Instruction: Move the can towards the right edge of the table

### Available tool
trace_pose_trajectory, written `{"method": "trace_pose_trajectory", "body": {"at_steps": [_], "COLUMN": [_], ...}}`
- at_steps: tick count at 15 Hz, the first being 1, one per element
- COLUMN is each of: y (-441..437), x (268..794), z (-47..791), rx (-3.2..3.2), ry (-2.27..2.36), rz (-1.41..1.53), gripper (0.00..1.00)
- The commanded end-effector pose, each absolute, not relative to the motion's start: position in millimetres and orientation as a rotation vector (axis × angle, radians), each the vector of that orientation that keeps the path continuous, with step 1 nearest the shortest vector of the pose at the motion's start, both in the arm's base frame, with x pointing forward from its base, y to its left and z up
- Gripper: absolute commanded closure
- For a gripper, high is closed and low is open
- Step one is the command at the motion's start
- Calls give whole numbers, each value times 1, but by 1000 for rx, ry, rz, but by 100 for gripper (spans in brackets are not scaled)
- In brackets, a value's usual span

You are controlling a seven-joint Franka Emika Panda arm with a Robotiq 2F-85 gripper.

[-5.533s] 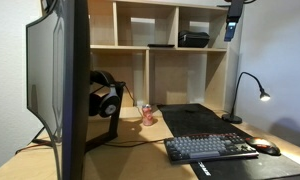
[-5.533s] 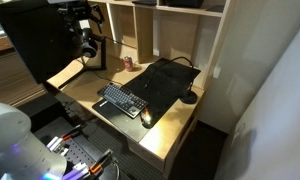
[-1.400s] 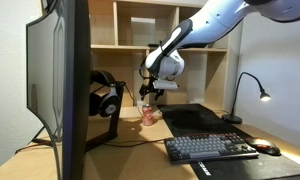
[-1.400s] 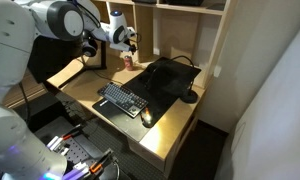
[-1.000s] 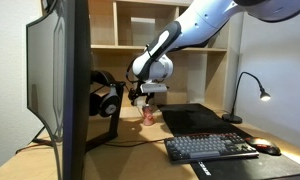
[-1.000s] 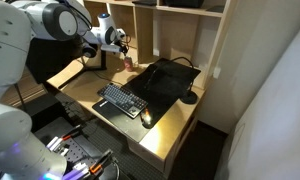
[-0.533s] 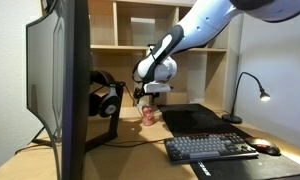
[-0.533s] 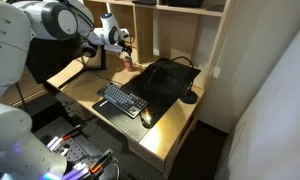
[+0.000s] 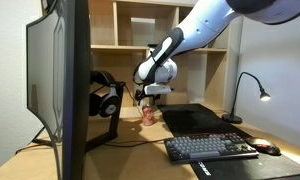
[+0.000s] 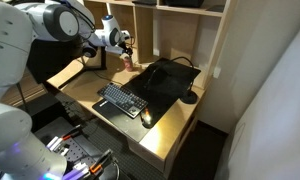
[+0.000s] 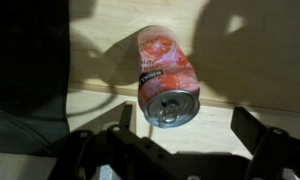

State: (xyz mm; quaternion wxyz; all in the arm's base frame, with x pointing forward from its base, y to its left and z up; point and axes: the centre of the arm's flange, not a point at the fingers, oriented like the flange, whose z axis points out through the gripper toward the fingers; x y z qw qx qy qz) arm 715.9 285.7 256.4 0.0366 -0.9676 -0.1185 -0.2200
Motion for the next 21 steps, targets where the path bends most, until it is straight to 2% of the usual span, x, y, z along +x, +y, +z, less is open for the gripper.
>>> {"method": "trace_pose_trajectory", "body": {"at_steps": [1, 11, 12, 17, 21], "y": [285, 283, 283, 283, 281], "x": [732, 742, 743, 747, 748], "z": [246, 223, 221, 216, 220], "rx": [-2993, -3000, -2999, -3010, -3028], "ry": [-336, -303, -307, -314, -316], "rz": [-712, -656, -653, -643, -641], "gripper": [0, 0, 19, 56, 57]}}
